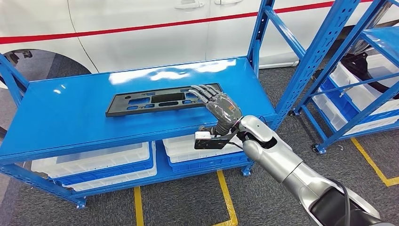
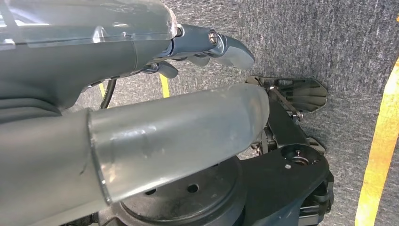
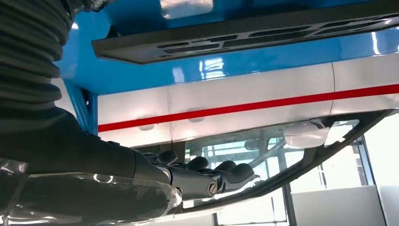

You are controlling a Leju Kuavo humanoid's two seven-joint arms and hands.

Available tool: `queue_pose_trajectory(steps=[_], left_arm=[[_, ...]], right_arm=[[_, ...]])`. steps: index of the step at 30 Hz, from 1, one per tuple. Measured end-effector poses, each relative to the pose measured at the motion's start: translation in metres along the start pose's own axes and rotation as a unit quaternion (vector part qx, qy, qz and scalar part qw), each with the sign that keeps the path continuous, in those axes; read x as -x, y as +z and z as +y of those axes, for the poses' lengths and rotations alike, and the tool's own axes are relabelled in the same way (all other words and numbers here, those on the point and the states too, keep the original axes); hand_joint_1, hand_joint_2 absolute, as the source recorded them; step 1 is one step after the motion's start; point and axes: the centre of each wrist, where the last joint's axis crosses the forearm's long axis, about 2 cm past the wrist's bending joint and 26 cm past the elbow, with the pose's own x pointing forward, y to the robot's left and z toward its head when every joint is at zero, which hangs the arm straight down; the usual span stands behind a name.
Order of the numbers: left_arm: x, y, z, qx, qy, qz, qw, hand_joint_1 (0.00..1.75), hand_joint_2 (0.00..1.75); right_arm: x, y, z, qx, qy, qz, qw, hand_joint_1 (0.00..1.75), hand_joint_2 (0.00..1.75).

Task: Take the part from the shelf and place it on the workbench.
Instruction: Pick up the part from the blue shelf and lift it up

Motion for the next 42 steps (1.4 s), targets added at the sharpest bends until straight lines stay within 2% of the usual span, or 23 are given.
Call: queue_pose_trajectory(steps=[9, 42], left_arm=[[-0.001, 0.0, 0.0, 0.0, -0.005, 0.0, 1.0, 0.0, 0.0], [-0.006, 0.0, 0.004, -0.011, -0.031, -0.004, 0.999, 0.0, 0.0]], right_arm=[[-0.004, -0.003, 0.002, -0.003, -0.034, -0.004, 0.999, 0.0, 1.75], [-0.022, -0.01, 0.011, -0.003, -0.066, -0.016, 0.998, 0.0, 1.75]])
